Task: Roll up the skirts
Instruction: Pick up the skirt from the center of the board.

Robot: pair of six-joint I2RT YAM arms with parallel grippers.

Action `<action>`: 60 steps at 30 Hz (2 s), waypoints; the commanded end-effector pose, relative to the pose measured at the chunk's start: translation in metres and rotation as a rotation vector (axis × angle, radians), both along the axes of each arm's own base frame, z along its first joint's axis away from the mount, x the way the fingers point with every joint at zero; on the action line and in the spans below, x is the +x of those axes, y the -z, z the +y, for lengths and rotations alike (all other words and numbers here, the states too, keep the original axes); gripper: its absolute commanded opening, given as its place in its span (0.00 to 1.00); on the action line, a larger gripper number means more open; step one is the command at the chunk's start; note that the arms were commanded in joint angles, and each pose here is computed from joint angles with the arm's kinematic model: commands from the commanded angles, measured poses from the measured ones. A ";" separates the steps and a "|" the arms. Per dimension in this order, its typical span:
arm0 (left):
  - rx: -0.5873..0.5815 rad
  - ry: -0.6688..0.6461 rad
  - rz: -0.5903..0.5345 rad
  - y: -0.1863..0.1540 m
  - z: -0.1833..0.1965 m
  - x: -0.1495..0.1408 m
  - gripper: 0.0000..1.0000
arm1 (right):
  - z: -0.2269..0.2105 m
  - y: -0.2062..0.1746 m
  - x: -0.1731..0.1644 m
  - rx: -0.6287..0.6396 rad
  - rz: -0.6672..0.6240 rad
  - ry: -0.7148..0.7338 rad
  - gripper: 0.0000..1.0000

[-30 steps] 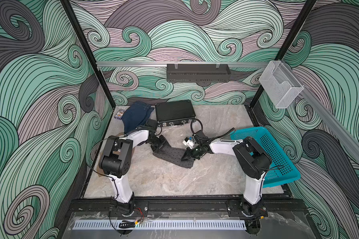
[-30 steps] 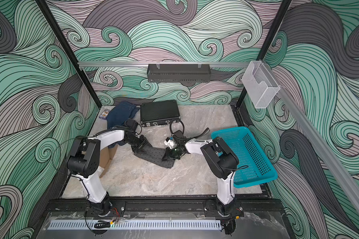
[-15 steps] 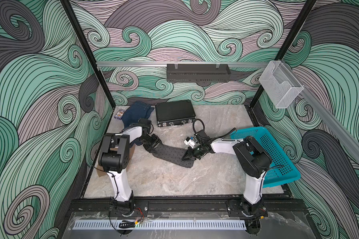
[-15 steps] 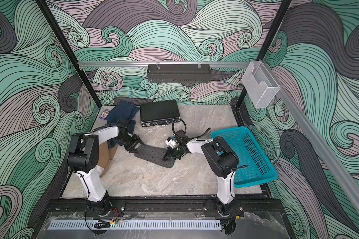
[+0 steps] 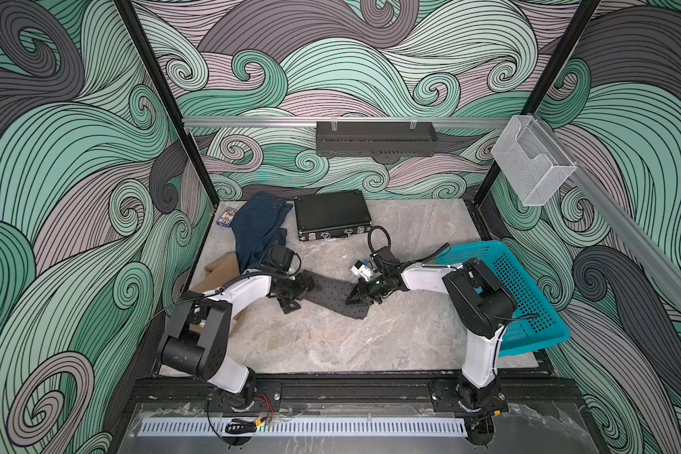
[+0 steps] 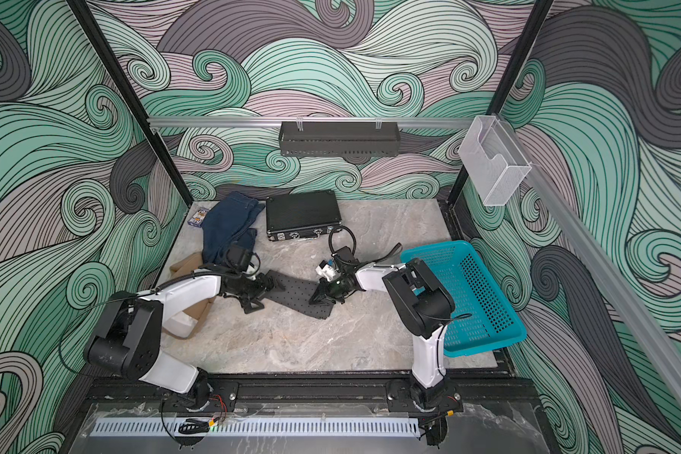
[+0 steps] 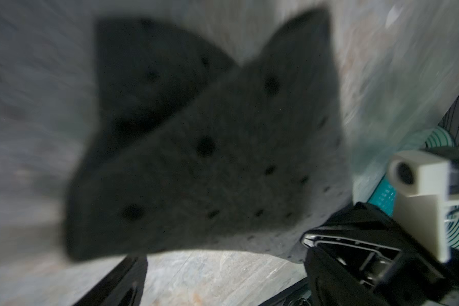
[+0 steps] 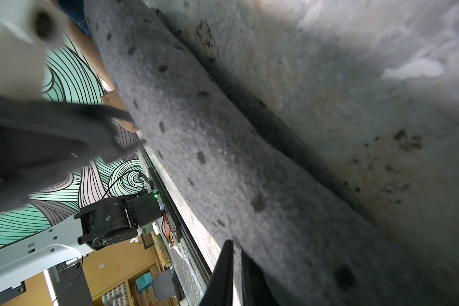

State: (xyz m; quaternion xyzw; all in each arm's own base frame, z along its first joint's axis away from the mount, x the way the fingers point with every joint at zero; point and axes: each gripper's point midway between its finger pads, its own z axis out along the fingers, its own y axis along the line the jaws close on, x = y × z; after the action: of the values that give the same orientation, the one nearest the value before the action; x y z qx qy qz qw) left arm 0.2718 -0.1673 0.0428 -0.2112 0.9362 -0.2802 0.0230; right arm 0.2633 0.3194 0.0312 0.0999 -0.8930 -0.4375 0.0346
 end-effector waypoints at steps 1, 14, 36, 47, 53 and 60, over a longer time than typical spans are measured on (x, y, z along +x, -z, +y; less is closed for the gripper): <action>-0.116 0.005 -0.102 -0.001 -0.028 0.017 0.93 | -0.026 0.033 -0.012 -0.160 0.086 0.050 0.13; -0.148 -0.067 -0.041 0.073 -0.037 0.025 0.43 | -0.021 -0.030 -0.012 -0.068 -0.032 0.010 0.43; -0.042 0.098 0.038 0.086 -0.065 0.028 0.42 | -0.087 -0.016 0.071 -0.294 -0.110 0.015 0.86; -0.006 0.130 0.050 0.091 -0.077 0.043 0.44 | -0.071 0.034 0.044 -0.281 -0.028 0.012 0.71; -0.024 0.132 0.050 0.089 -0.082 0.054 0.51 | -0.074 0.057 0.036 -0.270 0.036 0.090 0.30; 0.031 0.089 0.025 0.048 -0.062 0.074 0.71 | -0.067 0.054 0.041 -0.156 0.050 0.254 0.02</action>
State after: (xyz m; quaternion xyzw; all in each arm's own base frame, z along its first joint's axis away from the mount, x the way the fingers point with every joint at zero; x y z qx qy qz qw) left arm 0.3752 -0.2818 0.0355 -0.1117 0.9123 -0.3899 0.0570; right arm 0.3163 0.2653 0.0149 0.0427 -0.9107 -0.4108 -0.0095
